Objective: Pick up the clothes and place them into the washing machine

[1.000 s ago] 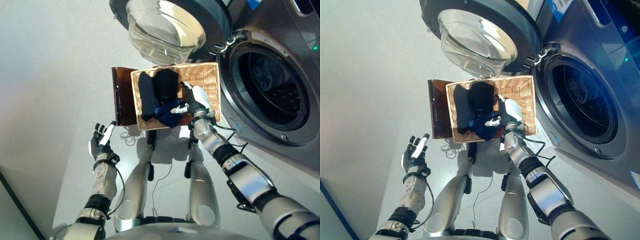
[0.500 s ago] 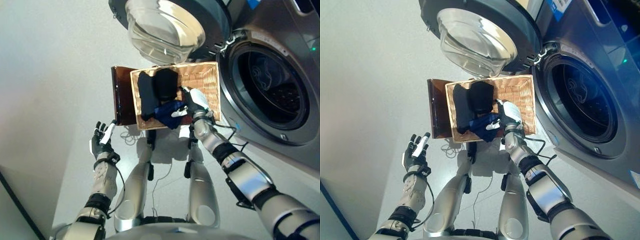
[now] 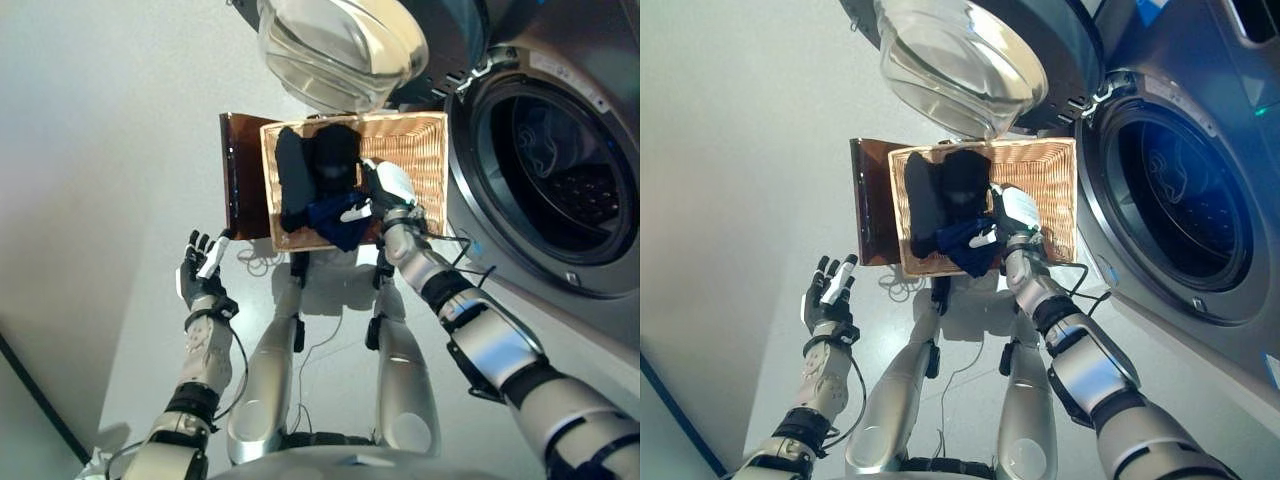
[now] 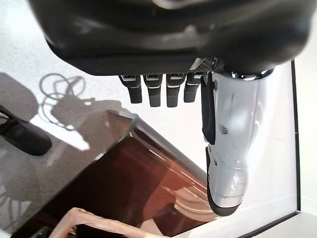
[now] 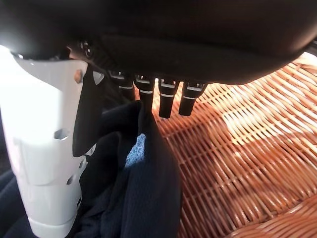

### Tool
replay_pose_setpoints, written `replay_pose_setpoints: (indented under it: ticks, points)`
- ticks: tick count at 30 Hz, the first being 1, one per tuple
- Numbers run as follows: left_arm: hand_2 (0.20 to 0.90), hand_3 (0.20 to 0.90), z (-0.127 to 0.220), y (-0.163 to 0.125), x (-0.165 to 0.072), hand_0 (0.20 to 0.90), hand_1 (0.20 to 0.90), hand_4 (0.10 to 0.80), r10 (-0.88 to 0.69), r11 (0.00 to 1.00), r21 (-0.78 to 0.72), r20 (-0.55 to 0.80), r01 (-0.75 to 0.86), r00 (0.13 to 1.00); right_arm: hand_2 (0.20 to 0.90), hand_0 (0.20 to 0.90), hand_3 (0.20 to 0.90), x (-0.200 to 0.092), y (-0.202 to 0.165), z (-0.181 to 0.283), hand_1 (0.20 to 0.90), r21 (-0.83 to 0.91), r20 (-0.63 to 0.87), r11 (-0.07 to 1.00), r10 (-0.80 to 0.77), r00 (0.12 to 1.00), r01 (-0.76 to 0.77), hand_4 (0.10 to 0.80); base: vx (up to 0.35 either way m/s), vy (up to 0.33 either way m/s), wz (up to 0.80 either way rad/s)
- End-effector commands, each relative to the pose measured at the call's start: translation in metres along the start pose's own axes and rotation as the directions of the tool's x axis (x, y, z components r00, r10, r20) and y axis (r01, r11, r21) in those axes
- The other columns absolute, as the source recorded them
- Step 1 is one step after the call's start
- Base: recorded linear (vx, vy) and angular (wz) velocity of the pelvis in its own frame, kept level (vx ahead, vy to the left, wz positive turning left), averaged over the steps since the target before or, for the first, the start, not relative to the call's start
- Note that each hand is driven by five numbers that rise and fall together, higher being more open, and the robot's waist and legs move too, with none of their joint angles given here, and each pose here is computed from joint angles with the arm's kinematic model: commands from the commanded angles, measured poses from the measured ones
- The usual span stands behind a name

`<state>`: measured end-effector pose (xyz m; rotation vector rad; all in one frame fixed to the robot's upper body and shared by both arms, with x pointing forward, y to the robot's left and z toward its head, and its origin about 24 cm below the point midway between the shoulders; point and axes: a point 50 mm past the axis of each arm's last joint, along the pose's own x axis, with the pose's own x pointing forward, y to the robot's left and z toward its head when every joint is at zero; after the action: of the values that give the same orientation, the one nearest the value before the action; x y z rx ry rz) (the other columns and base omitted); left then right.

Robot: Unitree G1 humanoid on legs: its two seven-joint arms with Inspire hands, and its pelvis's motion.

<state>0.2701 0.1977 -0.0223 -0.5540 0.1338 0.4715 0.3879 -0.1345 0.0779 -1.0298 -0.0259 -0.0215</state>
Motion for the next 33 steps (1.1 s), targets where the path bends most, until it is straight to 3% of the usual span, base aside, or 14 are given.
replay_pose_setpoints:
  ticks: [1, 16, 22, 28, 33]
  points:
    - [0.9, 0.9, 0.041, -0.005, 0.005, 0.9, 0.9, 0.8, -0.066, 0.997, 0.045, 0.183, 0.059, 0.981, 0.9, 0.9, 0.9, 0.013, -0.01, 0.053, 0.9, 0.031, 0.147, 0.999, -0.037, 0.988, 0.032, 0.8, -0.036, 0.007, 0.12]
    - [0.9, 0.9, 0.047, -0.008, 0.006, 0.9, 0.9, 0.8, -0.065, 0.997, 0.042, 0.198, 0.058, 0.978, 0.9, 0.9, 0.9, 0.019, -0.028, 0.107, 0.9, 0.392, 0.17, 0.919, -0.124, 0.978, 0.048, 0.8, -0.017, 0.012, 0.03]
    - [0.9, 0.9, 0.046, -0.001, 0.007, 0.9, 0.9, 0.8, -0.045, 0.998, 0.05, 0.185, 0.036, 0.982, 0.9, 0.9, 0.9, 0.02, -0.044, 0.137, 0.9, 0.571, 0.212, 0.821, -0.158, 0.964, 0.01, 0.8, 0.004, 0.005, 0.01]
    - [0.9, 0.9, 0.042, 0.003, 0.01, 0.9, 0.9, 0.8, -0.031, 0.998, 0.064, 0.159, 0.021, 0.987, 0.9, 0.9, 0.9, 0.017, -0.059, 0.159, 0.9, 0.75, 0.238, 0.659, -0.193, 0.952, -0.054, 0.8, 0.019, -0.005, 0.04]
    - [0.9, 0.9, 0.04, 0.005, 0.01, 0.9, 0.9, 0.8, -0.028, 0.997, 0.07, 0.144, 0.018, 0.989, 0.9, 0.9, 0.9, 0.016, -0.062, 0.166, 0.9, 0.783, 0.254, 0.615, -0.189, 0.949, -0.087, 0.8, 0.012, -0.004, 0.08]
